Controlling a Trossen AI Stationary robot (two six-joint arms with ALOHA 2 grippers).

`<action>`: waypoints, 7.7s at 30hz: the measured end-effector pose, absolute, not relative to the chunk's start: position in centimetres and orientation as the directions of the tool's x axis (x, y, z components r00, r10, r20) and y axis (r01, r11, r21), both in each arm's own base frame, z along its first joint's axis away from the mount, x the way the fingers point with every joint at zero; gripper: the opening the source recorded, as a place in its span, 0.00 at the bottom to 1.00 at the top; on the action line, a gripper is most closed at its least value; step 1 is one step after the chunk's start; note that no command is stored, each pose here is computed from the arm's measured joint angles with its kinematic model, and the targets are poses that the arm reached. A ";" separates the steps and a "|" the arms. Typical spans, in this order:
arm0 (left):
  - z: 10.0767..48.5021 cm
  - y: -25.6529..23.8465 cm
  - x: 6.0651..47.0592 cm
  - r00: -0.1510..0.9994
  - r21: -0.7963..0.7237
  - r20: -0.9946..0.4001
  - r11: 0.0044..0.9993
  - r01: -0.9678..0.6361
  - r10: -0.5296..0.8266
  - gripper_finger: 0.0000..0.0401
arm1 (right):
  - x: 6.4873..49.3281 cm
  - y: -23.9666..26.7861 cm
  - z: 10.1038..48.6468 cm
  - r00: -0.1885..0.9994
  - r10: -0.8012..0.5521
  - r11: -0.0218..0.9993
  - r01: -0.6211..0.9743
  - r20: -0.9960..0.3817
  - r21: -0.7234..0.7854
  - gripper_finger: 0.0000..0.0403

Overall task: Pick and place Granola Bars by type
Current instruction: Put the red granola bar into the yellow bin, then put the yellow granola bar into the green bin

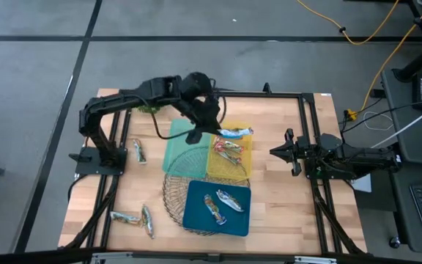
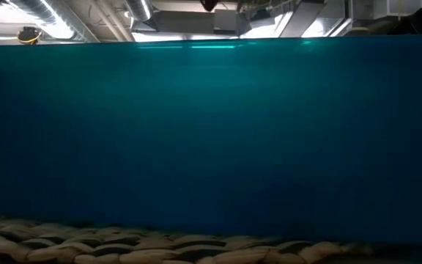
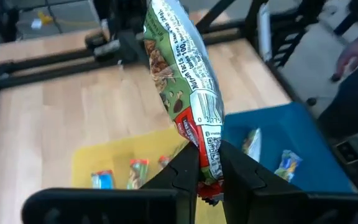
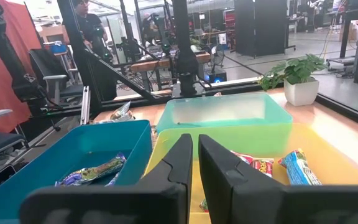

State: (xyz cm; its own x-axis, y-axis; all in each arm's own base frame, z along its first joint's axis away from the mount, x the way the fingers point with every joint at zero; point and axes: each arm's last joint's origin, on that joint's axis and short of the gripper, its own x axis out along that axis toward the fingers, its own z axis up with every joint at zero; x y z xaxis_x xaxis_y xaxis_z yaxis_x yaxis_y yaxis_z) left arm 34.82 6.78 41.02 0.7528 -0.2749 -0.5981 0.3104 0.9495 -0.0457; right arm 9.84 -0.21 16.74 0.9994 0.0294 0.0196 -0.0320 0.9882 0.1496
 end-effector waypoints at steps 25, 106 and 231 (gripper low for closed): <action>29.1 5.9 40.4 0.587 -0.055 -0.793 0.978 0.199 -0.164 0.10 | 9.8 -0.2 16.7 0.999 0.029 0.988 -0.032 0.019 0.149 0.08; 37.7 4.4 29.9 0.300 0.197 -0.903 0.916 -0.349 0.308 0.35 | 9.8 -0.2 16.7 0.999 0.030 0.988 -0.032 0.020 0.148 0.08; 19.4 4.7 16.8 -0.073 0.197 -0.927 0.311 -0.930 0.368 0.12 | 9.8 -0.2 16.7 0.999 0.030 0.988 -0.032 0.020 0.150 0.08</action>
